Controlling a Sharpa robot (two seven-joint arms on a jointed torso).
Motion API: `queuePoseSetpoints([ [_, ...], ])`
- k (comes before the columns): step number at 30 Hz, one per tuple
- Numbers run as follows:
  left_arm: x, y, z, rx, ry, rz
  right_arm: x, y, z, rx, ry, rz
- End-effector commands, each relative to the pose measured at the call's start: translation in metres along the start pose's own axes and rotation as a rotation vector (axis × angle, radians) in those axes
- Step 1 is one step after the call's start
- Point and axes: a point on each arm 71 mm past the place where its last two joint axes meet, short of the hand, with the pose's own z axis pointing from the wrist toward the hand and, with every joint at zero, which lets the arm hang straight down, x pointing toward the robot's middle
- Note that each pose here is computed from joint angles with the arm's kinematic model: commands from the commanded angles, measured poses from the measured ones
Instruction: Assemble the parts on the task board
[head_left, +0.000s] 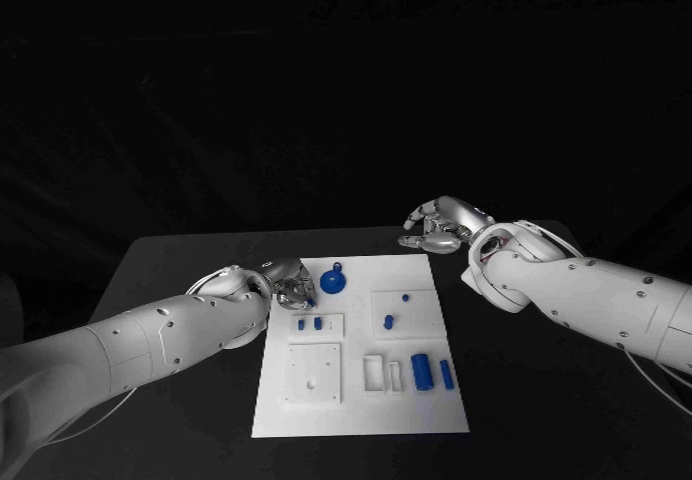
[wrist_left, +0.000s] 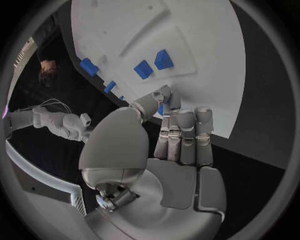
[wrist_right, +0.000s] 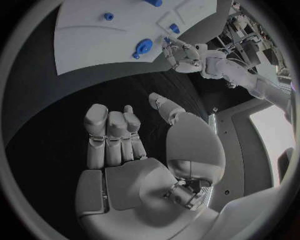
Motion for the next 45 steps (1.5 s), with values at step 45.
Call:
queuePoseSetpoints([
  [45,0.0209,-0.0078,-0.0027,0.043,0.023,0.111,0.001,0.0,0.0,-0.006,0.01,-0.007],
])
